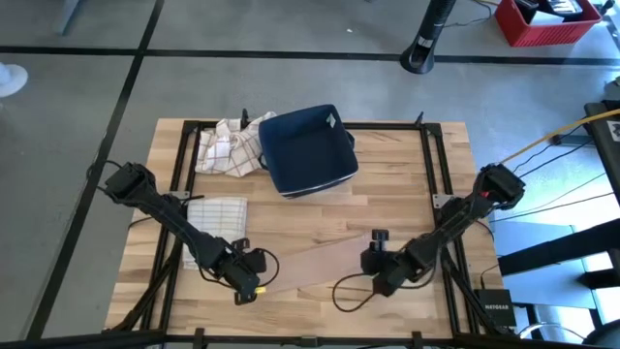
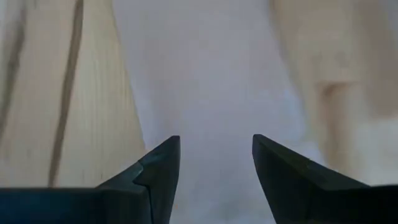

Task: Fold towel
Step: Fold the pink towel on the table

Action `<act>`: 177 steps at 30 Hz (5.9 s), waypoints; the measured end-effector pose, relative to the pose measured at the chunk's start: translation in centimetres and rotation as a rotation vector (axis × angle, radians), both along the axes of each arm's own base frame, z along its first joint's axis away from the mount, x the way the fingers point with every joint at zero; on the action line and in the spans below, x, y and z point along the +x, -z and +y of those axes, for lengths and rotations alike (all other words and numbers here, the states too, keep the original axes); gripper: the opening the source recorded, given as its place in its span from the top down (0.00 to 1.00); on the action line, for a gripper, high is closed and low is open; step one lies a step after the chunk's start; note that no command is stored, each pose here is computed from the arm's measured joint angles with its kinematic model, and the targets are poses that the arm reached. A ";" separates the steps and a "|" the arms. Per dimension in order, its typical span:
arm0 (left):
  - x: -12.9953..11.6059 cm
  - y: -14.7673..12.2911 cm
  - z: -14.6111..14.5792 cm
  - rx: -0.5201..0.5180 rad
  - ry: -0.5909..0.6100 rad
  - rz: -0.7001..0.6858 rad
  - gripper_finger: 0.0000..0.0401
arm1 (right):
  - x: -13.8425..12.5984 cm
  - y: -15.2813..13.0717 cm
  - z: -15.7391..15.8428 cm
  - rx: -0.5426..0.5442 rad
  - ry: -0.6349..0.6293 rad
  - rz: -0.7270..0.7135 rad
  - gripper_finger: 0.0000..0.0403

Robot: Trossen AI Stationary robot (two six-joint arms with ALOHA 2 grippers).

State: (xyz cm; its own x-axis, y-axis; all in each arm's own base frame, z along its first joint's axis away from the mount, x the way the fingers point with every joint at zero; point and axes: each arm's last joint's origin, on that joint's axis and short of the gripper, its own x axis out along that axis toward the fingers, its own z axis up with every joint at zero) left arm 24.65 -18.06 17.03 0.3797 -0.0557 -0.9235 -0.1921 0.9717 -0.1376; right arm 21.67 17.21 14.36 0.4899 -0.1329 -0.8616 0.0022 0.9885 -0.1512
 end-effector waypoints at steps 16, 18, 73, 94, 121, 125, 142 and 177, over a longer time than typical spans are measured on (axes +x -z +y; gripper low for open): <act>-2.6 -2.4 -3.2 -0.216 -0.108 0.043 0.60 | 0.1 2.0 -0.6 -0.051 0.019 0.075 0.49; -2.6 -1.7 -3.7 -0.209 -0.125 0.053 0.60 | 0.1 2.1 -0.7 -0.055 0.024 0.066 0.49; -0.1 4.2 0.4 0.157 -0.760 -0.034 0.60 | 6.4 3.8 -1.8 0.006 0.082 -0.311 0.49; -0.7 0.6 3.0 0.486 -0.364 0.140 0.60 | 6.0 4.0 -1.3 0.047 -0.014 -0.248 0.49; 2.9 4.2 2.8 0.435 -0.316 0.108 0.60 | 3.6 -0.4 -0.9 0.229 0.021 -0.062 0.49; 2.4 3.8 2.1 0.388 -0.341 0.099 0.60 | 0.7 -1.4 -1.1 0.211 0.159 0.055 0.49; 9.2 -1.7 3.7 0.103 0.096 -0.365 0.60 | -7.3 -0.9 -2.3 0.489 0.834 -0.112 0.49; 12.4 6.6 3.8 0.141 0.142 -0.371 0.60 | -9.2 1.6 -2.9 0.747 0.991 -0.060 0.33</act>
State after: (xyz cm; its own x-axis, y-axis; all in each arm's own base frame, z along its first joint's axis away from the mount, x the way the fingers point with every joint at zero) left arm 37.04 -14.22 10.41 0.6858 -0.0138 -0.7277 -0.0177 0.9992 -0.0357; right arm 12.42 14.27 12.73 0.4996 0.0452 -0.8651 0.7840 0.4012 0.4737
